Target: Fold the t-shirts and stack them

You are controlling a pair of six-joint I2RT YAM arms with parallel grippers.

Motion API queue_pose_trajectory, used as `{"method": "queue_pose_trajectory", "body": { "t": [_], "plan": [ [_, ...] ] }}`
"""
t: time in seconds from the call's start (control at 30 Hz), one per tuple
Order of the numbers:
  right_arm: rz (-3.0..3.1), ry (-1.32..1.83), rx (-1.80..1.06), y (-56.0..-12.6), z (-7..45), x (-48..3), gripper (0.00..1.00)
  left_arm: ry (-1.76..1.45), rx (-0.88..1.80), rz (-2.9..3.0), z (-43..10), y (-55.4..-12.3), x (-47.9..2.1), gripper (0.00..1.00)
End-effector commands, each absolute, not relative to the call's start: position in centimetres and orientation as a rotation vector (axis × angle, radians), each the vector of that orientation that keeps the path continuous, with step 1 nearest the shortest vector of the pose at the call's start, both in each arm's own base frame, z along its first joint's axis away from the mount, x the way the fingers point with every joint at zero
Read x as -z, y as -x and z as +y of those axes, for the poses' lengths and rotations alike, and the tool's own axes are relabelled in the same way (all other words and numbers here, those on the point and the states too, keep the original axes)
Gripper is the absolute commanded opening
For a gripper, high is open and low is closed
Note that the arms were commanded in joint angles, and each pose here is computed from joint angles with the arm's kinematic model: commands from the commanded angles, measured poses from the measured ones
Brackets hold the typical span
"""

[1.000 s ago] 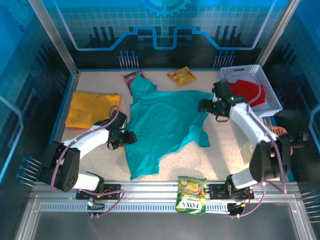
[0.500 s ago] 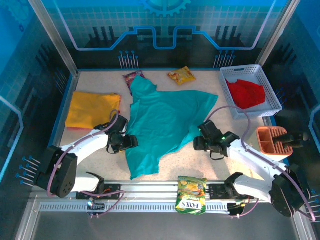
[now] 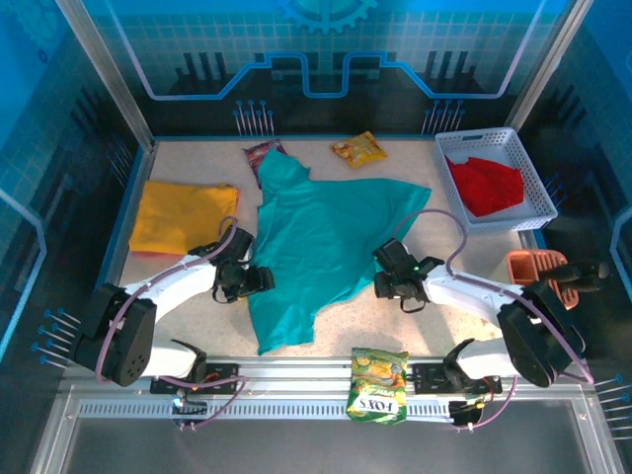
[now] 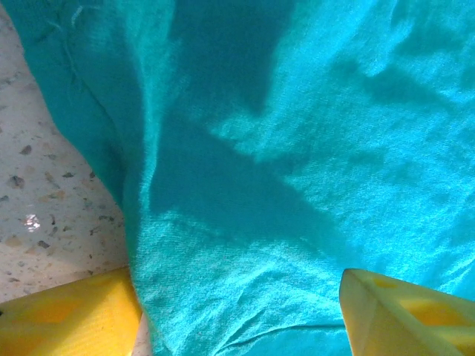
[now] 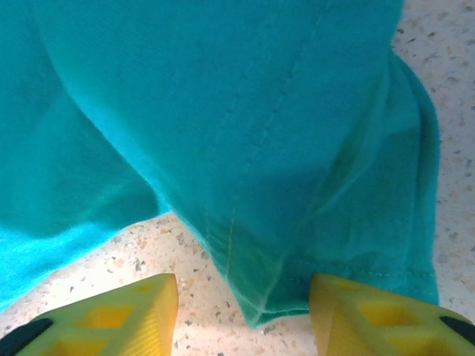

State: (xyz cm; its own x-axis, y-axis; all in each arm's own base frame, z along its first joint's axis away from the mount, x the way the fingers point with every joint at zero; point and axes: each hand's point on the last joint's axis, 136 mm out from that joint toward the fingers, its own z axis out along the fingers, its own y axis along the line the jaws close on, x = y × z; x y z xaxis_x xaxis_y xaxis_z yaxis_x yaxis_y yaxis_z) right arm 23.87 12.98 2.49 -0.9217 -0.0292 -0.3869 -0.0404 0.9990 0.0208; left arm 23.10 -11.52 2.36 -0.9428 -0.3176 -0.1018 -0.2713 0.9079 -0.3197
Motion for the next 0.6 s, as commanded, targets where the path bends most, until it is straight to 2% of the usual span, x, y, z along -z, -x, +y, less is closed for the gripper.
{"method": "queue_pose_trajectory", "body": {
  "t": [0.0, 0.07, 0.33, 0.57],
  "plan": [
    [2.719, 0.045, -0.052, -25.4, 13.9, -3.0, 0.44, 0.471, 0.467, 2.946, -11.7, -22.4, -1.8, 0.71],
    [2.724, 0.039, -0.047, -25.6, 13.8, -2.9, 0.39, 0.469, 0.463, 2.945, -11.6, -22.3, -1.8, 0.71],
    [2.699, -0.034, -0.052, -25.6, 12.1, -5.7, 0.01, 0.467, 0.444, 2.945, -11.4, -22.2, -1.8, 0.71],
    [2.784, -0.196, -0.247, -25.3, 9.4, -7.8, 0.01, 0.451, 0.406, 2.958, -11.1, -22.3, -1.8, 0.71]
  ]
}}
